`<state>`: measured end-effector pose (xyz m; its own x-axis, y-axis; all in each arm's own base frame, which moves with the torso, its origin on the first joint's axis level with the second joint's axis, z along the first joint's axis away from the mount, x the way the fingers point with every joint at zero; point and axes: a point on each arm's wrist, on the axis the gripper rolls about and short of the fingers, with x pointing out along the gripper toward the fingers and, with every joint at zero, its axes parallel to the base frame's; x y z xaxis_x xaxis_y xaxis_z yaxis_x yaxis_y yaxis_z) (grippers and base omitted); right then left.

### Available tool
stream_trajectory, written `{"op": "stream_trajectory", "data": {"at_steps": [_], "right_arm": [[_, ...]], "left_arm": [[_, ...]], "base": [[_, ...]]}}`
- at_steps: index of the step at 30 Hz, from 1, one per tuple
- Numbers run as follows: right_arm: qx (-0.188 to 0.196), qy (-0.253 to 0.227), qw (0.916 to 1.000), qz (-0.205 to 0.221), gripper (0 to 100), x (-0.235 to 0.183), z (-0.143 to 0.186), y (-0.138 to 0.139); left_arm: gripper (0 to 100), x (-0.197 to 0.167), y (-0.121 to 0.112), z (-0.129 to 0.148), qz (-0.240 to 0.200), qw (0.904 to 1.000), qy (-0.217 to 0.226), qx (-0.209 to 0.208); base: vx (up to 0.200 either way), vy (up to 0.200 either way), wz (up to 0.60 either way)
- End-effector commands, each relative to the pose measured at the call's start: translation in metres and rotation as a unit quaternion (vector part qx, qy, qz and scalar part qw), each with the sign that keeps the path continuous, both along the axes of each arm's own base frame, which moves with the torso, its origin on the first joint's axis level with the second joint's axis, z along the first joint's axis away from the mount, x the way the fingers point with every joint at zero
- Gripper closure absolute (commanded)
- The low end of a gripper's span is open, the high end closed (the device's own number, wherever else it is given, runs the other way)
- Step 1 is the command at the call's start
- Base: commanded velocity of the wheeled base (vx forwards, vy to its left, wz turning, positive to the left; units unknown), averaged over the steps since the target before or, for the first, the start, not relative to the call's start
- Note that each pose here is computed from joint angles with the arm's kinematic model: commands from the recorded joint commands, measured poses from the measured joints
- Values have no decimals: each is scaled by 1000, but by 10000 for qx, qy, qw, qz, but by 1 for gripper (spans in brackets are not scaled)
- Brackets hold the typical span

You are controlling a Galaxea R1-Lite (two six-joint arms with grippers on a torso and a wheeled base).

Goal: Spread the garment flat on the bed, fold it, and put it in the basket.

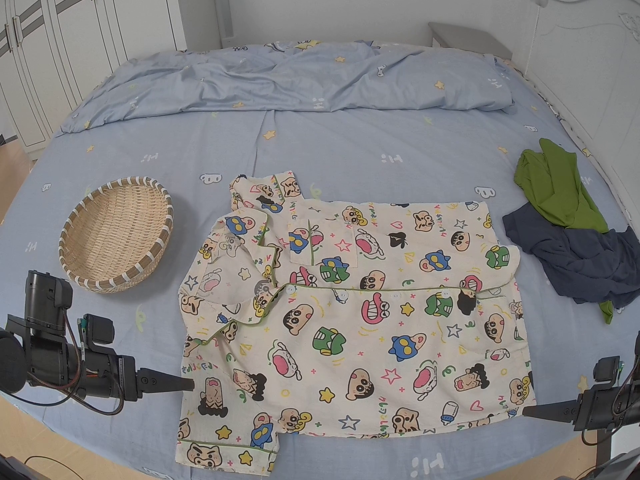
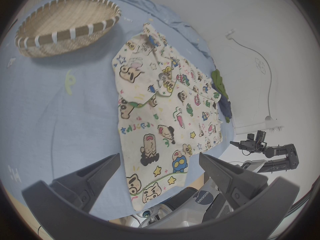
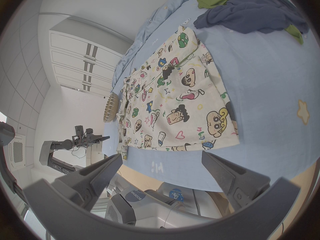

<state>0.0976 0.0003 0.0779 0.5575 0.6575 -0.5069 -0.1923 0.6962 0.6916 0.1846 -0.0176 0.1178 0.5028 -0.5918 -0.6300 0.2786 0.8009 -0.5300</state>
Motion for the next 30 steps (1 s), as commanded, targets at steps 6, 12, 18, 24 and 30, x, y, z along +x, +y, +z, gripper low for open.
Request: {"op": "stream_trajectory", "data": {"at_steps": [6,12,18,24,30], "right_arm": [[8,46,10000,-74,0,-3,-3,-1],[0,32,10000,-87,0,-2,-3,-1],[-3,31,9999,-96,0,-2,-2,-1],[-2,38,9999,-103,0,-2,-3,-1],[-4,23,9999,-103,0,-2,-2,-1]], "left_arm": [[0,14,3,-23,39,9984,555,44],[0,17,12,-18,284,9986,434,31],[0,21,18,-16,415,9984,385,17],[0,21,8,-26,161,9980,616,37],[0,28,0,-40,-14,9955,939,105]], "base": [[0,0,0],[0,0,0],[0,0,0],[0,0,0],[0,0,0]]}}
